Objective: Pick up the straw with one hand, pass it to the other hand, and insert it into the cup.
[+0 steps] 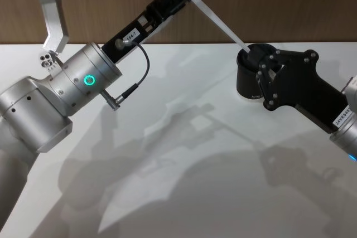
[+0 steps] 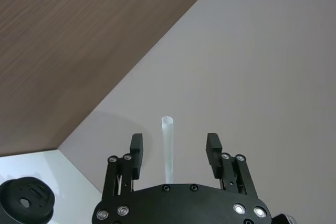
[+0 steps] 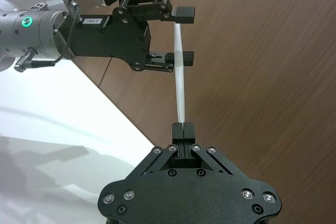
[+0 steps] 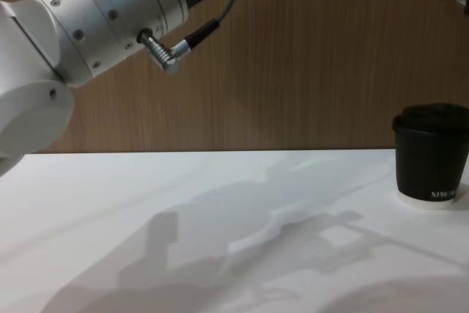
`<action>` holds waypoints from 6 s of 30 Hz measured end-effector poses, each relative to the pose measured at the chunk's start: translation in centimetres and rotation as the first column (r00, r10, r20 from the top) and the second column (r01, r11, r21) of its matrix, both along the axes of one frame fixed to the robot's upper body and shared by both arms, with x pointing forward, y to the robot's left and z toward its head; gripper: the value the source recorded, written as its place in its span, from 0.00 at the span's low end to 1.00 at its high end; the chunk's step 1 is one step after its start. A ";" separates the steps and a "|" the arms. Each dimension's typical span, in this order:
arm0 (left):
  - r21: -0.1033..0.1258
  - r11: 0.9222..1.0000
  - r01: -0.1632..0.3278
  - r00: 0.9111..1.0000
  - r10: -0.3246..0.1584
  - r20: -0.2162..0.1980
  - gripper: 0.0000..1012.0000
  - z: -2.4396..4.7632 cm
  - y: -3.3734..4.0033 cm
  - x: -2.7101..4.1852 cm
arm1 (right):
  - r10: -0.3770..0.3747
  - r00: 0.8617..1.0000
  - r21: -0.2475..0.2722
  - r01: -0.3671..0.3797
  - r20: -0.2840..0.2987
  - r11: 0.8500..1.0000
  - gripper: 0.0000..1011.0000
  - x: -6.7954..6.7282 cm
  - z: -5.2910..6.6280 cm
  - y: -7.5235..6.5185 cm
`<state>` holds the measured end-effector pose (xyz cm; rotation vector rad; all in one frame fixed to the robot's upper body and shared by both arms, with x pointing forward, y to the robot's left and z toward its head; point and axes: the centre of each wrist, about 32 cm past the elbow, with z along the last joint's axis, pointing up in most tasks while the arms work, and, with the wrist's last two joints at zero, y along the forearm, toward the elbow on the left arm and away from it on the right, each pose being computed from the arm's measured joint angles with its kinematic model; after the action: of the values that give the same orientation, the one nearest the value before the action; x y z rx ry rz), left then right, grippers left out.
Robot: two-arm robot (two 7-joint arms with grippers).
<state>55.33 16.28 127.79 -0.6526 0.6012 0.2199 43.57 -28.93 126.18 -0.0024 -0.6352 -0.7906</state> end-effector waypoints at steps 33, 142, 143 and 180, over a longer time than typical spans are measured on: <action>0.000 1.000 -0.005 1.000 0.005 0.003 0.01 0.06 -0.12 -0.05 | 0.000 1.000 0.000 0.000 0.000 1.000 0.00 0.0 0.0 0.0; 0.389 0.805 -0.448 0.760 0.113 0.640 0.01 7.83 -5.88 2.51 | 0.000 1.000 0.000 0.000 0.000 1.000 0.99 0.0 0.0 0.0; 0.390 0.804 -0.449 0.758 0.112 0.642 0.01 7.79 -5.98 2.56 | 0.000 1.000 0.000 0.000 0.000 1.000 0.99 0.0 0.0 0.0; 0.457 0.742 -0.491 0.733 0.069 0.677 0.01 6.66 -8.81 5.27 | 0.000 1.000 0.000 0.000 0.000 1.000 0.99 0.0 0.0 0.0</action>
<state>60.60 7.47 134.44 -0.1376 -0.2544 0.4585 43.57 -28.92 126.18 -0.0024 -0.6352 -0.7906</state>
